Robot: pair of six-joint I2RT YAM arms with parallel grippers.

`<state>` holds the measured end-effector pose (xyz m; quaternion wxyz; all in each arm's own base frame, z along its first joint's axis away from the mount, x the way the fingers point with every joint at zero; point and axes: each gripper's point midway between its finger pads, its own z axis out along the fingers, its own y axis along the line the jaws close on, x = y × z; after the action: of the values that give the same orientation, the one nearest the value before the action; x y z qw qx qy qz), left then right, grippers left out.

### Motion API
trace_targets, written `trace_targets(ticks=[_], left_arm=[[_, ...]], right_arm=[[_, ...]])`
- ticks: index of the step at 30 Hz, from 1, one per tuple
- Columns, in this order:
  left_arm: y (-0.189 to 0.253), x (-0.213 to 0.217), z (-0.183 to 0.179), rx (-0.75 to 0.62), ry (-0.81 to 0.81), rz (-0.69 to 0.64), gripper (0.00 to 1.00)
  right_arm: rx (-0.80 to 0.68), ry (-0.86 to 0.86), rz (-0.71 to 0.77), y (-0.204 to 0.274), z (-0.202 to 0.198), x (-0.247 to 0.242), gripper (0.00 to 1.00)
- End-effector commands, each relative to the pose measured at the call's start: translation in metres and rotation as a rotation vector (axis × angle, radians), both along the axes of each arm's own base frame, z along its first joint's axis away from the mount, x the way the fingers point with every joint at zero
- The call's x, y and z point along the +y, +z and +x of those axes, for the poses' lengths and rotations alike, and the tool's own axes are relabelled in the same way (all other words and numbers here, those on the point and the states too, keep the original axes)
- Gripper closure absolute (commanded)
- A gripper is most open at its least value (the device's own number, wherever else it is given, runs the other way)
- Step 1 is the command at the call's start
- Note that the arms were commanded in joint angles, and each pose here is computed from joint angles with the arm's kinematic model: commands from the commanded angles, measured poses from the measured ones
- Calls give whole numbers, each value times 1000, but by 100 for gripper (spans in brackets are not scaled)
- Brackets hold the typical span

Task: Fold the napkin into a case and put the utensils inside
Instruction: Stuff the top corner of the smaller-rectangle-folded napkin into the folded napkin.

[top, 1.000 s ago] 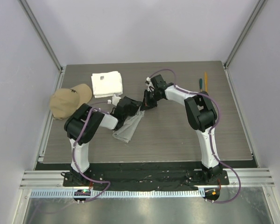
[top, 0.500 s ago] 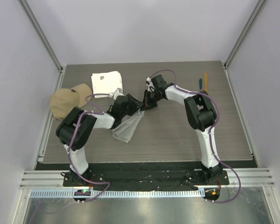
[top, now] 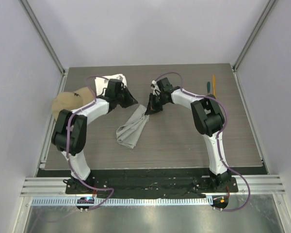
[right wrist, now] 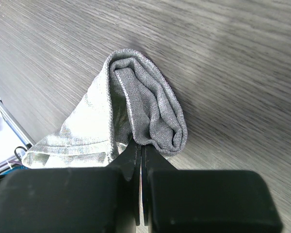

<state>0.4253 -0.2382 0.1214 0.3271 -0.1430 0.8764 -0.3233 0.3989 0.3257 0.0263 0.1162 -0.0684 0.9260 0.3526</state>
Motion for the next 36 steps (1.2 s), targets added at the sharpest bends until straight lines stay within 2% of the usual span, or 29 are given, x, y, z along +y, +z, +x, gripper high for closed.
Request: trace_targets(ticks=[1, 6, 13, 24, 36], left_arm=[[-55, -19, -35, 187, -200, -2, 94], [-68, -33, -36, 177, -213, -17, 95], [-101, -36, -36, 240, -191, 19, 95], [-133, -22, -45, 330, -96, 64, 98], [-148, -16, -52, 378, -84, 104, 99]], right_arm=[[-22, -4, -38, -13, 6, -1, 99], [-24, -1, -42, -13, 5, -1, 99], [-16, 1, -32, -10, 3, 1, 99], [-148, 4, -148, 53, 10, -14, 99], [-194, 4, -52, 81, -3, -5, 99]])
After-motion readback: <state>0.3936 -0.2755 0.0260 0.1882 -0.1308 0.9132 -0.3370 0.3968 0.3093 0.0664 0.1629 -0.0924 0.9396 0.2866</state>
